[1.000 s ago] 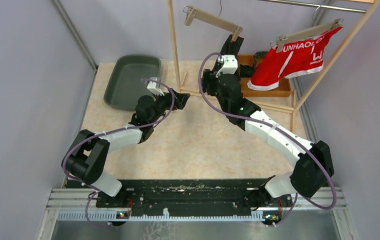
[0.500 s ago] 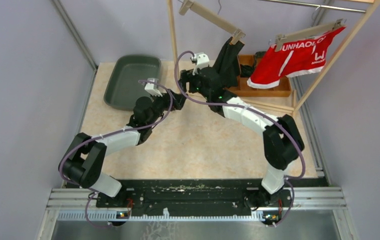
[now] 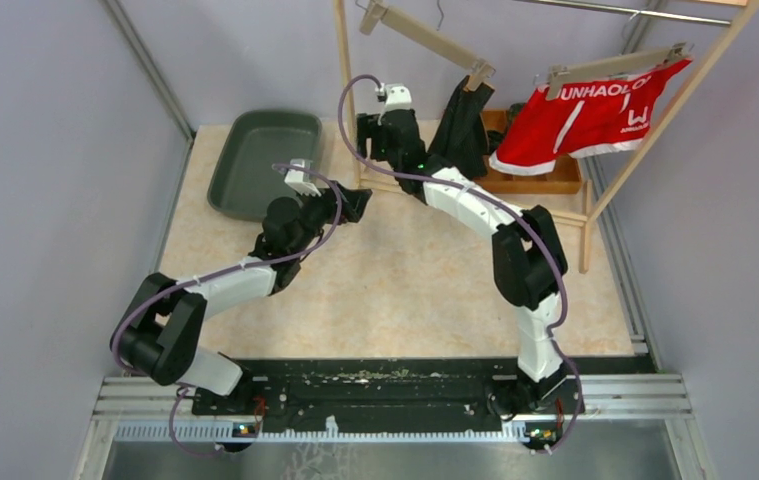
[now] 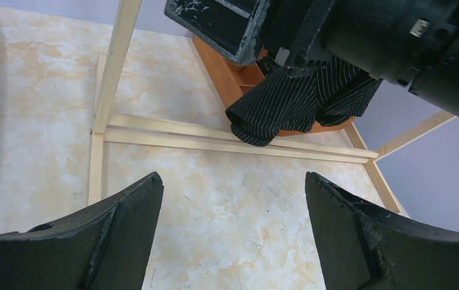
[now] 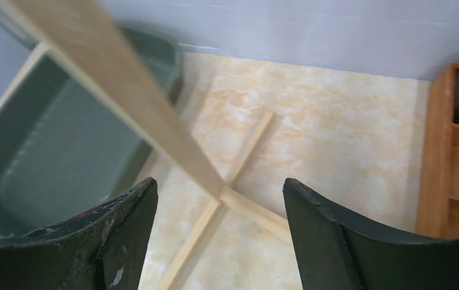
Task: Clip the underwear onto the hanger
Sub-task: Adjust the underwear on the hanger.
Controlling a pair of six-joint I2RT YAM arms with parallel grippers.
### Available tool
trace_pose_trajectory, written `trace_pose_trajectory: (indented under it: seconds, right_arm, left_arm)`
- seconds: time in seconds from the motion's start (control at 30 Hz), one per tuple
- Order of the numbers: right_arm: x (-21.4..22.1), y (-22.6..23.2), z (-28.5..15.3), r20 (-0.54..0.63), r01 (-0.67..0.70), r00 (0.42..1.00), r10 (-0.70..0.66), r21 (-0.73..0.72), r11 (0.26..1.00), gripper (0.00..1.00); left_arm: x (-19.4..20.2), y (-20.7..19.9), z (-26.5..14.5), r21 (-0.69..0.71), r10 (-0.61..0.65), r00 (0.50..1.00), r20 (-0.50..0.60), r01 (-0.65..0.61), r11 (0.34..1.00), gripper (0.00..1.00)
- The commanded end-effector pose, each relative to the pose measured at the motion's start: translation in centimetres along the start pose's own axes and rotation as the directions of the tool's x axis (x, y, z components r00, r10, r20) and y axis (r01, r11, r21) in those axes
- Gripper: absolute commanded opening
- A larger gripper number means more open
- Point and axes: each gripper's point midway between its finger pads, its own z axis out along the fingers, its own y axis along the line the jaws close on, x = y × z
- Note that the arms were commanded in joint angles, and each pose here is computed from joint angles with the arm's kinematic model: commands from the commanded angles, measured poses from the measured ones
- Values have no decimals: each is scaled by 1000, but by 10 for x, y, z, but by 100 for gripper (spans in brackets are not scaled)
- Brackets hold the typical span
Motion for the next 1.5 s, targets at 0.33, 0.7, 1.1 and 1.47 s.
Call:
trace_pose_trajectory:
  seconds: [0.33, 0.7, 1.1, 1.47]
  right_arm:
    - [-1, -83, -3, 2, -14, 1000, 15, 387, 922, 76]
    - [12, -108, -69, -34, -2, 999, 21, 467, 884, 76]
    - [-13, -137, -160, 20, -23, 1000, 15, 520, 854, 77]
    - [-30, -119, -185, 73, -42, 997, 15, 379, 925, 77]
  left_arm:
    - [-4, -3, -3, 7, 5, 1000, 14, -6, 1000, 91]
    - [-2, -5, 1, 19, -2, 1000, 3, 2, 1000, 91]
    - [3, -25, 15, 97, -12, 1000, -18, 14, 995, 90]
    - [10, -59, 40, 259, 2, 999, -44, 10, 966, 90]
